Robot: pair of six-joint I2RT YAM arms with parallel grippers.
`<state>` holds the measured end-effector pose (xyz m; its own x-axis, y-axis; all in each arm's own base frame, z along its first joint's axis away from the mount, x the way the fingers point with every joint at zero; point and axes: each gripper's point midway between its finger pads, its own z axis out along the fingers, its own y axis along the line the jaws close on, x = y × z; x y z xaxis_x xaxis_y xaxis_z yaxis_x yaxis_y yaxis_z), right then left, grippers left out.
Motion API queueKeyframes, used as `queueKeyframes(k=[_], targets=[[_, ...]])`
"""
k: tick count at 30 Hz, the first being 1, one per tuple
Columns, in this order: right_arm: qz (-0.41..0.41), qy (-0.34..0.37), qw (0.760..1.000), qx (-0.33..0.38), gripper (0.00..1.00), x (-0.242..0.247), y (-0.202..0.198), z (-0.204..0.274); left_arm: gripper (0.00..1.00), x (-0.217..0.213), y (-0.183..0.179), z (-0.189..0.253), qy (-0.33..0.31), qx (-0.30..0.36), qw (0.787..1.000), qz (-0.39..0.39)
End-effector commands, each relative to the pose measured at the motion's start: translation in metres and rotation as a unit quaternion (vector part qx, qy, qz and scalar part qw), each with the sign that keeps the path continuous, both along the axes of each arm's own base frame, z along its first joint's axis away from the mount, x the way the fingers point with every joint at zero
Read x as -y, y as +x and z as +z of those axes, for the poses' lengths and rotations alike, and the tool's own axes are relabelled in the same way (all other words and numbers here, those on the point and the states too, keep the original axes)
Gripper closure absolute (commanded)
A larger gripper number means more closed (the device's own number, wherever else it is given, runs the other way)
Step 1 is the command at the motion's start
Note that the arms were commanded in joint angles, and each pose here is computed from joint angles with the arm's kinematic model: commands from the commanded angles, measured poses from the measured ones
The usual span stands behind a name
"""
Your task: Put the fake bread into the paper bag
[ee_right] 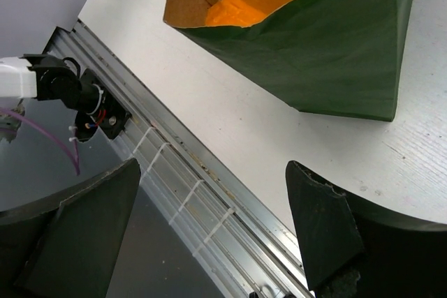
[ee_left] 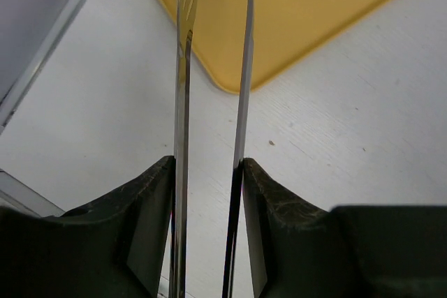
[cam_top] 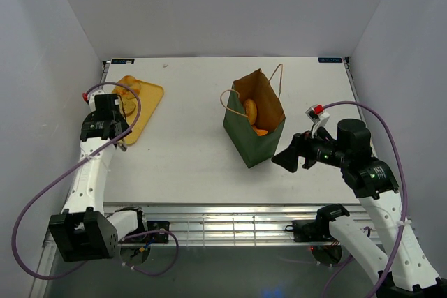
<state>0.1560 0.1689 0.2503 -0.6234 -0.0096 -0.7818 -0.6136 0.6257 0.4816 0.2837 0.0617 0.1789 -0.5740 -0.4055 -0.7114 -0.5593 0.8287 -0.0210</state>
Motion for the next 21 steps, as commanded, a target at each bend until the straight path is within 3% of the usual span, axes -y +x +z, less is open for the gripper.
queueKeyframes(k=[1, 21], targets=[[0.033, 0.020, 0.999, 0.022, 0.10, -0.009, -0.005, 0.010, 0.47, -0.028, 0.013, 0.012, 0.041, 0.018, 0.999, 0.014], [0.039, 0.001, 0.998, 0.041, 0.10, -0.010, -0.009, 0.011, 0.42, -0.065, 0.052, -0.021, 0.090, -0.037, 0.995, 0.010]])
